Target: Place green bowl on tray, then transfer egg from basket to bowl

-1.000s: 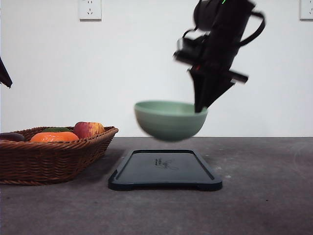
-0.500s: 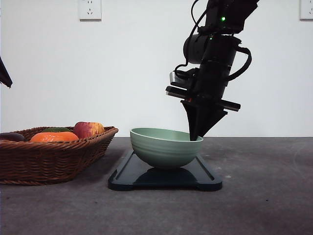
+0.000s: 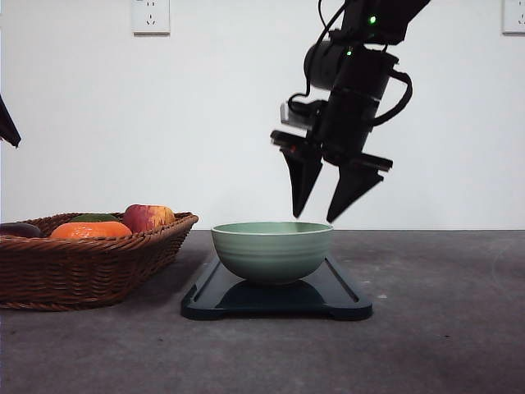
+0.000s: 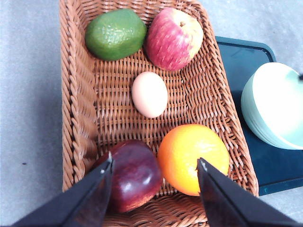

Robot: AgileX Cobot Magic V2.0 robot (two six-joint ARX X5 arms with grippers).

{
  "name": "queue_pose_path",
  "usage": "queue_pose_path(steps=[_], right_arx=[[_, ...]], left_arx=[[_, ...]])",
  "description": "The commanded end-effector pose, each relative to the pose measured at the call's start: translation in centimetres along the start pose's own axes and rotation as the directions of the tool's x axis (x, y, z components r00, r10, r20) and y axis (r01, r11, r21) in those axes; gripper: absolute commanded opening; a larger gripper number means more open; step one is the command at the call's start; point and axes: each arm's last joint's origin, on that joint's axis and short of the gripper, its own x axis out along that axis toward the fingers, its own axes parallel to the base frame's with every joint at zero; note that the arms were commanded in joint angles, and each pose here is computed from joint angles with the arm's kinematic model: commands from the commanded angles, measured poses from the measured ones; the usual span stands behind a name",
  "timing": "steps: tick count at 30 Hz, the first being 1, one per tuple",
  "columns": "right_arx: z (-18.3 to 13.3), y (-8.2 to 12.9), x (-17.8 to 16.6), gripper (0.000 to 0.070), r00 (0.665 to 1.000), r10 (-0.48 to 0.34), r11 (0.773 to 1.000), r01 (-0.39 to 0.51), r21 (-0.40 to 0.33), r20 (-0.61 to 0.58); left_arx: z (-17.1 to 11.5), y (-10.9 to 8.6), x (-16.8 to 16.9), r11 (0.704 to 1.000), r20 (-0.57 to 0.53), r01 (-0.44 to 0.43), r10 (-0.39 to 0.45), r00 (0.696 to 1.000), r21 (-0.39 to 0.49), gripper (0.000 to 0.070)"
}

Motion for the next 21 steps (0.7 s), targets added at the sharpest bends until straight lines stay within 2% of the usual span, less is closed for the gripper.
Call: queue_pose_path(steps=[1, 5, 9, 21], right_arx=[[0.5, 0.6, -1.6, 0.0346, 0.997, 0.009, 1.0, -0.008, -0.017, 0.08], [-0.9, 0.7, -3.6, 0.0346, 0.985, 0.017, 0.999, -0.011, -0.037, 0.172], [-3.7, 0.4, -5.3, 0.0346, 0.967, 0.019, 0.999, -0.009, -0.043, 0.252], [-13.7, -1.3, -8.7, 0.0346, 0.879, 0.004, 0.999, 0.022, -0.049, 0.477]], left_arx=[[0.6, -0.1, -0.1, 1.0, 0.019, 0.005, -0.005, 1.0, 0.009, 0.0349], [0.6, -0.1, -0.1, 1.0, 0.019, 0.005, -0.005, 1.0, 0.009, 0.0349], [0.6, -0.1, -0.1, 1.0, 0.019, 0.005, -0.005, 1.0, 0.009, 0.0349], [0.6, -0.1, -0.1, 1.0, 0.018, 0.005, -0.005, 1.0, 0.015, 0.035]])
